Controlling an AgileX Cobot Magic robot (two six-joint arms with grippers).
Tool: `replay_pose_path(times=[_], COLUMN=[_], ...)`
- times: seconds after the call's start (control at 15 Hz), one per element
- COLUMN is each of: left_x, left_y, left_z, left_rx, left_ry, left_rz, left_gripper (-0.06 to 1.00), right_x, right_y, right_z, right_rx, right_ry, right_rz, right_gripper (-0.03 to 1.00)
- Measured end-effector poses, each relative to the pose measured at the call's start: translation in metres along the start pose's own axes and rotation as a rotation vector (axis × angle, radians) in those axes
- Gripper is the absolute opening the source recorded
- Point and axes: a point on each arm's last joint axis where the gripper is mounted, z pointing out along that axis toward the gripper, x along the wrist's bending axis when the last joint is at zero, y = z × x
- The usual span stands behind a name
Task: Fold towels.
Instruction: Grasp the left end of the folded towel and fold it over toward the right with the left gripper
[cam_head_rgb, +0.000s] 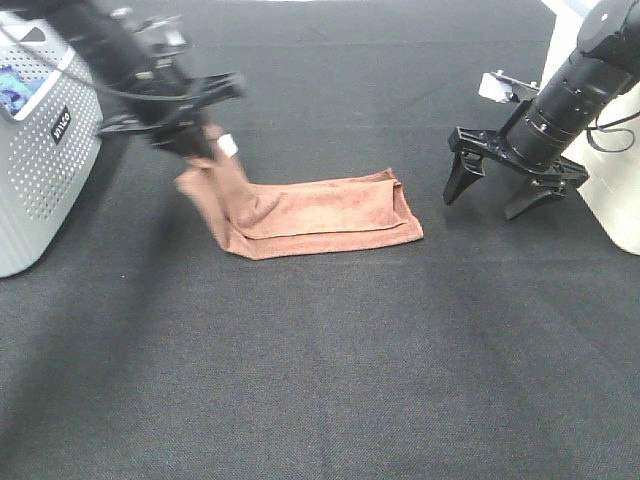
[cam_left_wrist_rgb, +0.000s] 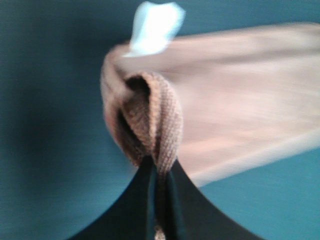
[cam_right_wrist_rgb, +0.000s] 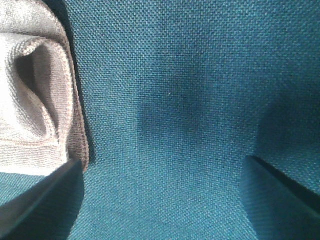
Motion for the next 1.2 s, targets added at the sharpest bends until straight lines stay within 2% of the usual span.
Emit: replay_pose_path(times=[0.2,0.4,0.67,0.8,1.0,1.07,1.2], left_x=[-0.041,-0.067,-0.071,-0.071,-0.086,-0.086,-0.095], left_y=[-0.004,0.000,0.006,0.007,0.002,0.002,0.000], left_z=[0.027,0.078,0.112,0.119,0.120,0.120,0.118], left_rx=[-0.007,-0.005,0.000,-0.005,-0.005,-0.005,-0.004], left_ry=[-0.125,-0.222,-0.261,-0.269,-0.353,-0.353,-0.427], left_rz=[-0.010,-0.035,-0.114,-0.170,-0.201,-0.201,-0.165], left_gripper=[0.02,0.02,0.02,0.08,0.41,0.41,0.56], right_x=[0.000,0.000,0.000,0.000,0.000,0.000,0.000], right_y=[0.000,0.000,0.000,0.000,0.000,0.000,0.000], right_z=[0.000,0.000,0.000,0.000,0.000,0.000,0.000], right_rx=[-0.001,-0.001,-0.001,-0.001,-0.001,-0.001,-0.001], right_ry=[0.000,0.000,-0.001,-0.001,0.000,0.000,0.000], right_rz=[0.000,0.000,0.007,0.013,0.015,0.015,0.015], right_gripper=[0.80,0.80,0.80,0.80,0.80,0.80,0.80])
